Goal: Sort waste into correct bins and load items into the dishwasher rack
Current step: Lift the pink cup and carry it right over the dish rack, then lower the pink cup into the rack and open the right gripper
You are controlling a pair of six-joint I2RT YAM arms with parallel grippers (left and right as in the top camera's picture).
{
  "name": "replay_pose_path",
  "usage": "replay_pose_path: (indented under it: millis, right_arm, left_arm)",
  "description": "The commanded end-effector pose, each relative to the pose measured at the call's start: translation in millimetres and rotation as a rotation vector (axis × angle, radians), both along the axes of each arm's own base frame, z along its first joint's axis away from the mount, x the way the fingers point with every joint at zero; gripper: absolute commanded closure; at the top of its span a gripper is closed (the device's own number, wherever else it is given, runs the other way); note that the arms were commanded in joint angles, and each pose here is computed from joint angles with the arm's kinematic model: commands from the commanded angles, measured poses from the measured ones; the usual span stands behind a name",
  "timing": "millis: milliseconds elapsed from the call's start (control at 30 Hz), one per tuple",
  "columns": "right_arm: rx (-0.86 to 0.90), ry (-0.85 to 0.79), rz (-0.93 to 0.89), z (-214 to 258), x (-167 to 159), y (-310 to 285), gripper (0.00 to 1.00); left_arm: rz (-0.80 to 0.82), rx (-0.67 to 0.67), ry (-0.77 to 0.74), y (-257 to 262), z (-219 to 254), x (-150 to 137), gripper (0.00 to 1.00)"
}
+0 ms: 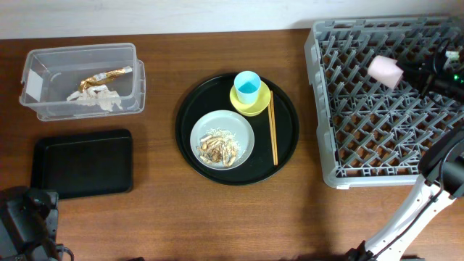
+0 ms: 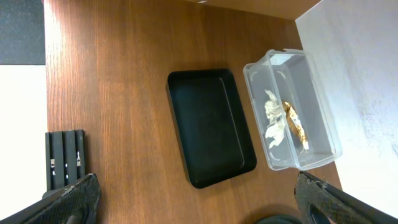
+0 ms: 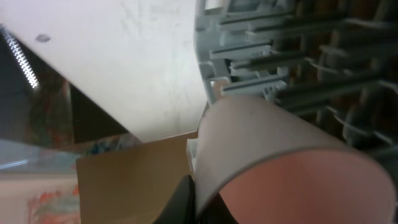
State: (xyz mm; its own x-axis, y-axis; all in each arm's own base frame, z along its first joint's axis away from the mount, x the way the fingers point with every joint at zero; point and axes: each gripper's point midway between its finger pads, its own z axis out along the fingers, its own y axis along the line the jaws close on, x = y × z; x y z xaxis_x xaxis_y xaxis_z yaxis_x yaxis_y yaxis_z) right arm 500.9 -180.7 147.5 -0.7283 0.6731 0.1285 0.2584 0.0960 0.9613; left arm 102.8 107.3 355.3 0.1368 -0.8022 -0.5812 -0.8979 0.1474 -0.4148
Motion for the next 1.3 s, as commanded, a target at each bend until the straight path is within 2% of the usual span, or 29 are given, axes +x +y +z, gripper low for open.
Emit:
replay_pose_path:
  millis: [0,100,233,467,533,667,800,833,867,1067,1167,1267]
  right_arm:
    - [-0.159,0.226,-0.050,-64.2,-21.0,-23.6,0.96]
    - [-0.137,0.246,-0.069,-63.0,-29.1,-31.6,0.96]
    - [-0.126,0.259,-0.085,-60.0,-41.0,-41.4,0.87]
    - [-0.136,0.279,-0.066,-39.0,-53.0,-36.9,0.81]
    - [-0.167,0.284,-0.070,-25.8,-56.1,-37.4,0.80]
    - [-0.356,0.366,-0.133,9.8,-71.7,-52.2,0.74]
    - [-0.580,0.538,-0.280,38.6,-103.4,-77.4,0.52]
    - [-0.619,0.546,-0.312,51.5,-109.9,-80.0,0.46]
    - [-0.639,0.530,-0.325,62.4,-112.3,-79.5,0.45]
    - [-0.719,0.394,-0.378,123.1,-112.8,-63.0,0.44]
    - [-0.755,0.345,-0.312,128.5,-98.0,-37.6,0.48]
    - [-0.783,0.248,-0.171,132.0,-77.9,5.9,0.49]
  left_arm:
    - [0.021,0.006,-0.003,2.3,0.7,-1.6,0.01]
    - [0.021,0.006,-0.003,2.3,0.7,-1.6,0.01]
    - [0.021,0.006,-0.003,2.3,0.7,-1.6,0.01]
    - [0.021,0.006,-0.003,2.3,0.7,-1.6,0.01]
    - [0.021,0.006,-0.003,2.3,0.7,-1.6,0.01]
    - [0.021,0.006,-0.003,2.3,0.7,-1.6,0.01]
    - [0.021,0.006,-0.003,2.3,0.7,-1.6,0.01]
    - [0.021,0.006,-0.003,2.3,0.7,-1.6,0.01]
    - [0.021,0.006,-0.003,2.3,0.7,-1.6,0.01]
    - [0.021,0.006,-0.003,2.3,0.7,-1.6,0.01]
    - [0.021,0.006,-0.003,2.3,0.7,-1.6,0.01]
    - [0.021,0.006,-0.003,2.3,0.7,-1.6,0.01]
